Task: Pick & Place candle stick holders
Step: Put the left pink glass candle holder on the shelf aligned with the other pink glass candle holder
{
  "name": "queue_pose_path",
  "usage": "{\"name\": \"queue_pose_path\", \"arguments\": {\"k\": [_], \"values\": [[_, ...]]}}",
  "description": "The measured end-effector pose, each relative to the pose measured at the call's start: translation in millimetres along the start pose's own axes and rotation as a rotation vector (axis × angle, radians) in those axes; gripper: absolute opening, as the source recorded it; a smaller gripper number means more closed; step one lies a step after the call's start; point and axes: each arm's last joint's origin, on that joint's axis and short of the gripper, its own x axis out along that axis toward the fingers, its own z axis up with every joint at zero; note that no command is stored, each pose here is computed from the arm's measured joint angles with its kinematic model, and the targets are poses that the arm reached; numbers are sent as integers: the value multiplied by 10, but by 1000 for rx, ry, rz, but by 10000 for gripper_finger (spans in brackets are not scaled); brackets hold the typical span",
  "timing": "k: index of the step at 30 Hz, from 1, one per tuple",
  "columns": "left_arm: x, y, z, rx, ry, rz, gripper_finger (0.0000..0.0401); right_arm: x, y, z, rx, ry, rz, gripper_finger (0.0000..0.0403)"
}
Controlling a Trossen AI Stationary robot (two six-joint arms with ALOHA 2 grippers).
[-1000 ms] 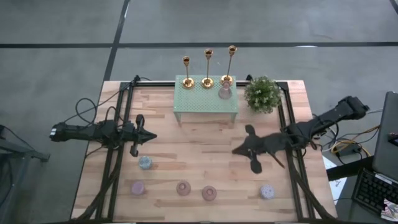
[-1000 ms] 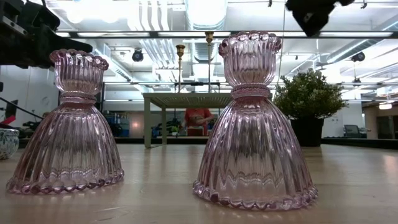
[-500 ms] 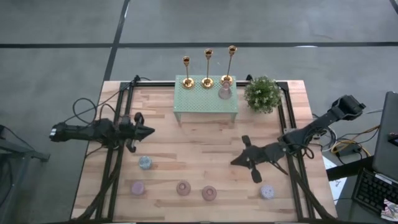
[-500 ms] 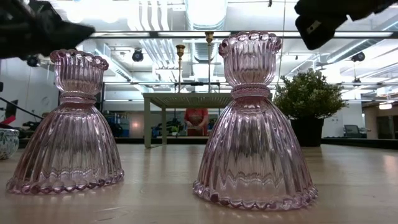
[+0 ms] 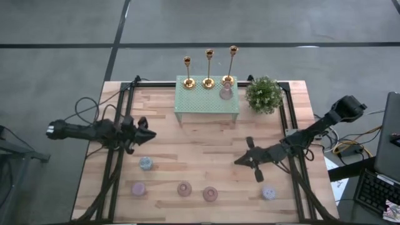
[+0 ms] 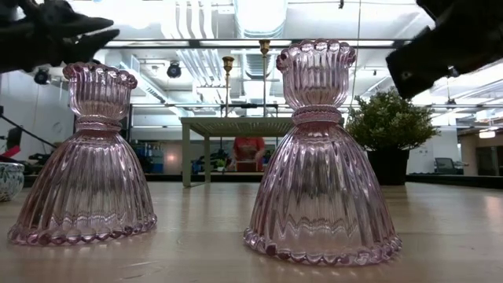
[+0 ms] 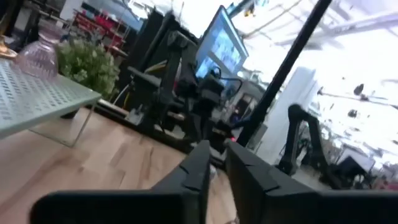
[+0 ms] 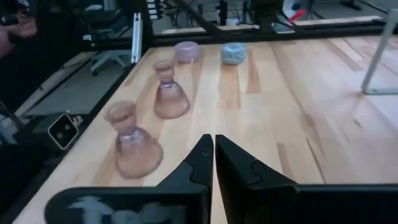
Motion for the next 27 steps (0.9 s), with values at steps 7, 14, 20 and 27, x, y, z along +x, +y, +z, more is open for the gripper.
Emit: {"name": "queue_pose_path", "arguments": {"k": [7,14,20,27], "values": [[103,-92,-21,86,11,-90,175,-154,-121,-125,35,-42,-81,13],[303,-255,15,178,114,-93,266,-256,-185,-211,93,-56,-99,13],[561,-445,-13,293,263,-110,278,-272,-194,-220,102,-61,-100,13],[884,-637,-181,346,514,-65,277,-277,-205,-252,113,-51,-104,13]]}}
